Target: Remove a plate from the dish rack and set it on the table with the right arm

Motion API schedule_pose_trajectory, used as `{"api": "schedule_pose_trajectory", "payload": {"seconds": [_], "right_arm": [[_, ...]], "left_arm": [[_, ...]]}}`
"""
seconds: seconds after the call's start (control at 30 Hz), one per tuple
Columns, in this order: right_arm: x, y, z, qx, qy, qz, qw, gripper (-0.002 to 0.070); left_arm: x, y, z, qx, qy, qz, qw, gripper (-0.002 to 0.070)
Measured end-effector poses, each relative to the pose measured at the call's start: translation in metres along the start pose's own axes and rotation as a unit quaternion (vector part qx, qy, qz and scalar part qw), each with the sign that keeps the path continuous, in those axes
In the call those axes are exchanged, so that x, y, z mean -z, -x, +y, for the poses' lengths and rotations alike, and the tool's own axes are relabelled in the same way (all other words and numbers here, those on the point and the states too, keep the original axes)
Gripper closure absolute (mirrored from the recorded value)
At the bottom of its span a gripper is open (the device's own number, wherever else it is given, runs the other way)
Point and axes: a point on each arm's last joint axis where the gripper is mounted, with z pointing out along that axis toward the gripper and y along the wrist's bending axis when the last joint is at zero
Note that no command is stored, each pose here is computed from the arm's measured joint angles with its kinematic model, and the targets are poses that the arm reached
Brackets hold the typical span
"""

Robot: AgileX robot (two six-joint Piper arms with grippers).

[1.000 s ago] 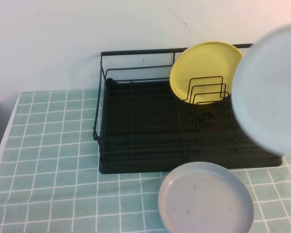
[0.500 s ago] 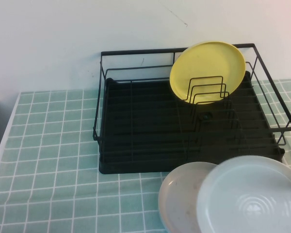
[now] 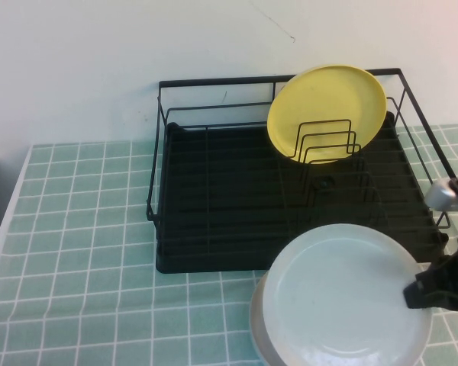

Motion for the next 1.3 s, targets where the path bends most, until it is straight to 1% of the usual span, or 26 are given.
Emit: {"api": "schedule_pose_trajectory", "payload": {"seconds": [0.27,0.33,0.5,0.53,0.6,0.73,0.8,0.83,0.87,0.93,1.03,1.07,1.1,1.2,1.3], "right_arm": [[-0.024,0.003,-0.013,-0.02,-0.005,0.017,1.0,0.0469],[-0.025,0.003,-0.014,-0.019,-0.008,0.015,1.0,0.0412],[-0.025,0.006,-0.014,-0.019,-0.008,0.01,1.0,0.0242],[-0.024,0.007,-0.014,-0.019,-0.008,0.009,1.0,0.0223],[-0.023,0.008,-0.012,-0.017,-0.003,0.012,1.0,0.0197],[-0.014,0.012,-0.008,0.003,-0.003,0.012,1.0,0.0185],[-0.003,0.015,-0.004,0.018,-0.011,0.009,1.0,0.0201],[0.003,0.016,-0.002,0.025,-0.017,0.006,1.0,0.0218],[0.012,0.018,0.0,0.038,-0.025,0.005,0.999,0.0251],[0.028,0.019,0.005,0.074,-0.047,0.003,0.996,0.034],[0.057,0.017,0.012,0.118,-0.083,-0.007,0.99,0.0539],[0.067,0.016,0.015,0.129,-0.098,-0.016,0.987,0.0587],[0.078,0.013,0.017,0.137,-0.114,-0.028,0.984,0.0618],[0.109,0.003,0.026,0.155,-0.154,-0.074,0.973,0.0658],[0.135,-0.01,0.035,0.172,-0.187,-0.146,0.956,0.0668]], "left_arm": [[0.0,0.0,0.0,0.0,0.0,0.0,1.0,0.0678],[0.0,0.0,0.0,0.0,0.0,0.0,1.0,0.0678],[0.0,0.0,0.0,0.0,0.0,0.0,1.0,0.0678],[0.0,0.0,0.0,0.0,0.0,0.0,1.0,0.0678],[0.0,0.0,0.0,0.0,0.0,0.0,1.0,0.0678],[0.0,0.0,0.0,0.0,0.0,0.0,1.0,0.0678],[0.0,0.0,0.0,0.0,0.0,0.0,1.0,0.0678],[0.0,0.0,0.0,0.0,0.0,0.0,1.0,0.0678],[0.0,0.0,0.0,0.0,0.0,0.0,1.0,0.0678],[0.0,0.0,0.0,0.0,0.0,0.0,1.0,0.0678],[0.0,0.0,0.0,0.0,0.0,0.0,1.0,0.0678],[0.0,0.0,0.0,0.0,0.0,0.0,1.0,0.0678],[0.0,0.0,0.0,0.0,0.0,0.0,1.0,0.0678],[0.0,0.0,0.0,0.0,0.0,0.0,1.0,0.0678],[0.0,0.0,0.0,0.0,0.0,0.0,1.0,0.0678]]}}
